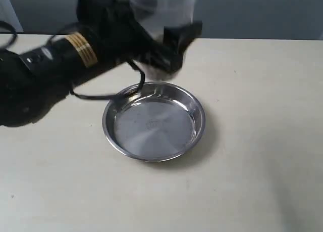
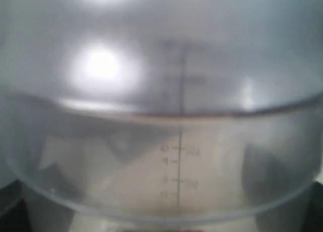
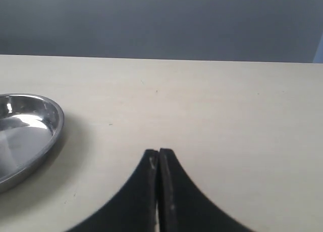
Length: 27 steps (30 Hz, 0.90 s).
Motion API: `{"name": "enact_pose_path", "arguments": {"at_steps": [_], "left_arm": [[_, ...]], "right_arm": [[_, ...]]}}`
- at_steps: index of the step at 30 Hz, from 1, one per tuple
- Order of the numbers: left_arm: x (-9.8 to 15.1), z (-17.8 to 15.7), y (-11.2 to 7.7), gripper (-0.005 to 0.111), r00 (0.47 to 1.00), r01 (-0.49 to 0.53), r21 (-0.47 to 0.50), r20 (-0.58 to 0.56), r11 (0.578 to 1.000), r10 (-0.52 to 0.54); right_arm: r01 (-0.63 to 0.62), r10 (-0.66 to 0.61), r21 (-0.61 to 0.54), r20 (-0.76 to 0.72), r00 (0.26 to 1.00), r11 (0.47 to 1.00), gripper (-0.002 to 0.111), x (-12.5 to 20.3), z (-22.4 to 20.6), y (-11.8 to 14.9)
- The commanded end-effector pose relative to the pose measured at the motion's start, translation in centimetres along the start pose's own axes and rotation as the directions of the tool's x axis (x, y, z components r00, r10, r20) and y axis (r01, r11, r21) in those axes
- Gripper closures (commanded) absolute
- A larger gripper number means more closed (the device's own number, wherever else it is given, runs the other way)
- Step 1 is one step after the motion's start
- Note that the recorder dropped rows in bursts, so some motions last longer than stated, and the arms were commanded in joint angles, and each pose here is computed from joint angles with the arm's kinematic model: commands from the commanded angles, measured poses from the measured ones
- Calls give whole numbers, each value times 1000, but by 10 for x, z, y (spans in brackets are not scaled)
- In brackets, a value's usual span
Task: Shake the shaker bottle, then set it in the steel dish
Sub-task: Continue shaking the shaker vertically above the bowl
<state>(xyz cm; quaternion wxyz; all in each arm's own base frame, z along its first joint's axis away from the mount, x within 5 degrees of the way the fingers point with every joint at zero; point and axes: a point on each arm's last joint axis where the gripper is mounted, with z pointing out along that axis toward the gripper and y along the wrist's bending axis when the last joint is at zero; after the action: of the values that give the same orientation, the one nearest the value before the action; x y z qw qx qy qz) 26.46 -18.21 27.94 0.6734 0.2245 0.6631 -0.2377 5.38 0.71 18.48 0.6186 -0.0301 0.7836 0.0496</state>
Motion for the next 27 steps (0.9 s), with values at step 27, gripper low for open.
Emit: {"name": "enact_pose_path", "arguments": {"at_steps": [27], "left_arm": [[47,-11,-7,107,989,82,65,-125,995,-73]], "right_arm": [[2,-2,-3,14,1000,1000,109,-1,0,0]]}}
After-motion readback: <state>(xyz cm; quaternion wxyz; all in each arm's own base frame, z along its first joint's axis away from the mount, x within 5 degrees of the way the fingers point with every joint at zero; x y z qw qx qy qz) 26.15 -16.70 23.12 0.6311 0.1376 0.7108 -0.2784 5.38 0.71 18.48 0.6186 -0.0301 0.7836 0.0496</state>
